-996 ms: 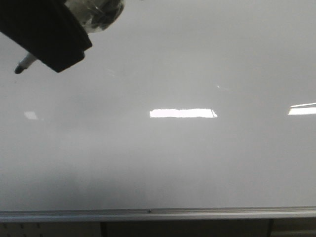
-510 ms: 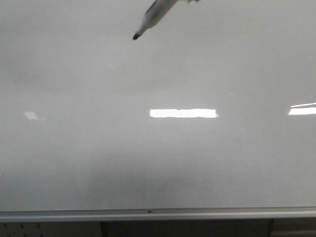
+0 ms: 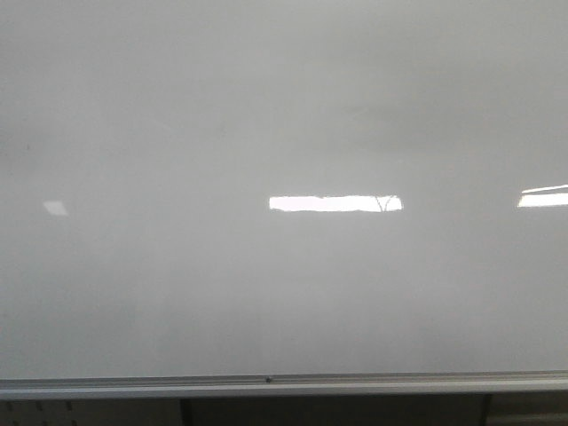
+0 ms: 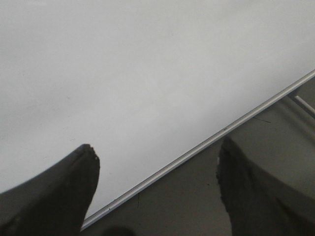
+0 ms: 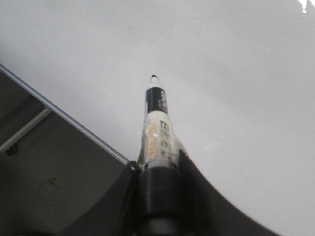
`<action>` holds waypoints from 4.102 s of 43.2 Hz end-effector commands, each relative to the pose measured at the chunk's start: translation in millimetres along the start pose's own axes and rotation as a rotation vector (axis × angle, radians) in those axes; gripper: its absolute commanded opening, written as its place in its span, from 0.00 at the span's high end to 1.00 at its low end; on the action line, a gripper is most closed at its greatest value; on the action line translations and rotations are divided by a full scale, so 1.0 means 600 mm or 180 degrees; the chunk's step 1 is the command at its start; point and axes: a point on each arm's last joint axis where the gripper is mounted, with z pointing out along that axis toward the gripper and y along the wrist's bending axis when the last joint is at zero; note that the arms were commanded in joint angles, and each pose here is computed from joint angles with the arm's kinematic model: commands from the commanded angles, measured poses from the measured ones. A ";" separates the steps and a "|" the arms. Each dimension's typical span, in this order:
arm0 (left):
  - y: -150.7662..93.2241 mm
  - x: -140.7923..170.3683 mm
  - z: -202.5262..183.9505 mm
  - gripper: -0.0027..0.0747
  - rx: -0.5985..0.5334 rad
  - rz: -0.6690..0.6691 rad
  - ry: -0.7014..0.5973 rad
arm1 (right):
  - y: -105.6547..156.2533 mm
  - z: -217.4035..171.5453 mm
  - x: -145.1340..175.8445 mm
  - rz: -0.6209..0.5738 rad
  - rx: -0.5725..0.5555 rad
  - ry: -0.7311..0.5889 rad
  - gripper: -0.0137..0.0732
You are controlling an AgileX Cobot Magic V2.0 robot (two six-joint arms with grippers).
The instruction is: Write number 2 on whiteboard
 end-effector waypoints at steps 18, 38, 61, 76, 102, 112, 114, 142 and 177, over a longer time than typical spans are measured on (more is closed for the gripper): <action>0.002 -0.019 -0.011 0.33 -0.0050 -0.0072 -0.0313 | -0.023 -0.013 0.088 0.0523 0.0590 -0.0639 0.80; 0.003 -0.022 -0.011 0.33 -0.0071 -0.0073 -0.0367 | -0.071 0.041 0.051 0.0275 0.1046 -0.1088 0.80; 0.003 -0.023 -0.011 0.33 -0.0086 -0.0073 -0.0404 | -0.100 0.172 0.015 0.0045 0.1069 -0.1307 0.80; 0.003 -0.023 -0.011 0.33 -0.0086 -0.0073 -0.0404 | -0.125 0.225 -0.014 0.0065 0.1086 -0.1170 0.80; 0.005 -0.026 -0.010 0.33 -0.0108 -0.0075 -0.0456 | -0.142 0.244 0.037 0.0307 0.0932 -0.0048 0.80; 0.005 -0.026 -0.010 0.33 -0.0108 -0.0075 -0.0456 | -0.127 0.270 0.045 0.0261 0.0805 0.0057 0.80; 0.005 -0.026 -0.010 0.33 -0.0108 -0.0075 -0.0456 | -0.128 0.270 0.045 0.0262 0.0809 0.0064 0.80; 0.005 -0.027 -0.008 0.33 -0.0108 0.0060 -0.0440 | -0.116 0.186 0.022 0.0377 0.0712 0.0286 0.80; -0.198 -0.104 0.110 0.33 0.2197 0.1823 0.0060 | 0.076 0.059 -0.027 -0.1380 -0.1919 0.1180 0.80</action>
